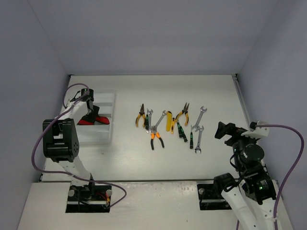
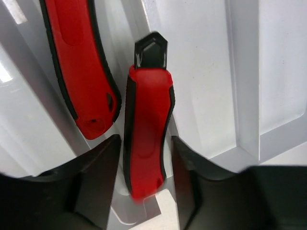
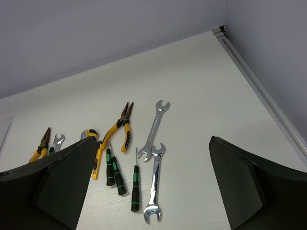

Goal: Sort the tools into containers

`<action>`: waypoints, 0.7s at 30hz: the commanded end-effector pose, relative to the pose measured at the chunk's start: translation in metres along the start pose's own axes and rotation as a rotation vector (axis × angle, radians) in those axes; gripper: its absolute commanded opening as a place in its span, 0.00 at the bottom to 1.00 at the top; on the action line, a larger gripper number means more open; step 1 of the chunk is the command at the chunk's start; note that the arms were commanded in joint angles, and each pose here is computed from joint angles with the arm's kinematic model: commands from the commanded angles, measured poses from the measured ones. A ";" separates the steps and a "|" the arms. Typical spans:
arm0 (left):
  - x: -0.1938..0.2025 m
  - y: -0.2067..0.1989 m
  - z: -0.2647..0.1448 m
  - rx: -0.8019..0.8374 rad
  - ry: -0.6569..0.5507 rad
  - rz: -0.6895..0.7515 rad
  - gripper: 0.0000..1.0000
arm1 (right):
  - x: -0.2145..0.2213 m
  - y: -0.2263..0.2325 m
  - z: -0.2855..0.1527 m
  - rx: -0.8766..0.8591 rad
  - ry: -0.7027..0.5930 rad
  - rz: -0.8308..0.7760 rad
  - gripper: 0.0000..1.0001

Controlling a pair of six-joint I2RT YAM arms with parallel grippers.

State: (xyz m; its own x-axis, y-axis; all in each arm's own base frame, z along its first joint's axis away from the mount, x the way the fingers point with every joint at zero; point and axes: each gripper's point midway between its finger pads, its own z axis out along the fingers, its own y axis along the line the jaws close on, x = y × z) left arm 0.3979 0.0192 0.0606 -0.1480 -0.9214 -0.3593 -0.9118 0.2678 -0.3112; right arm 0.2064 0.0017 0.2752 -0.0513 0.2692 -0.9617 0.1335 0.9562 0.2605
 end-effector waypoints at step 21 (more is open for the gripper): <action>0.012 -0.064 -0.195 0.574 -0.095 0.621 0.66 | -0.013 0.034 0.045 -0.010 0.103 -0.026 1.00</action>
State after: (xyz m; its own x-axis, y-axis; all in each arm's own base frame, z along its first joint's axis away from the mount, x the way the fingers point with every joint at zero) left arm 0.3850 -0.0372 0.1962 -0.3697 -0.7624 -0.5310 -0.6189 0.6284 -0.4713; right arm 0.2307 0.0109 0.2659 -0.1714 0.2375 -0.9561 0.1547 0.9650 0.2120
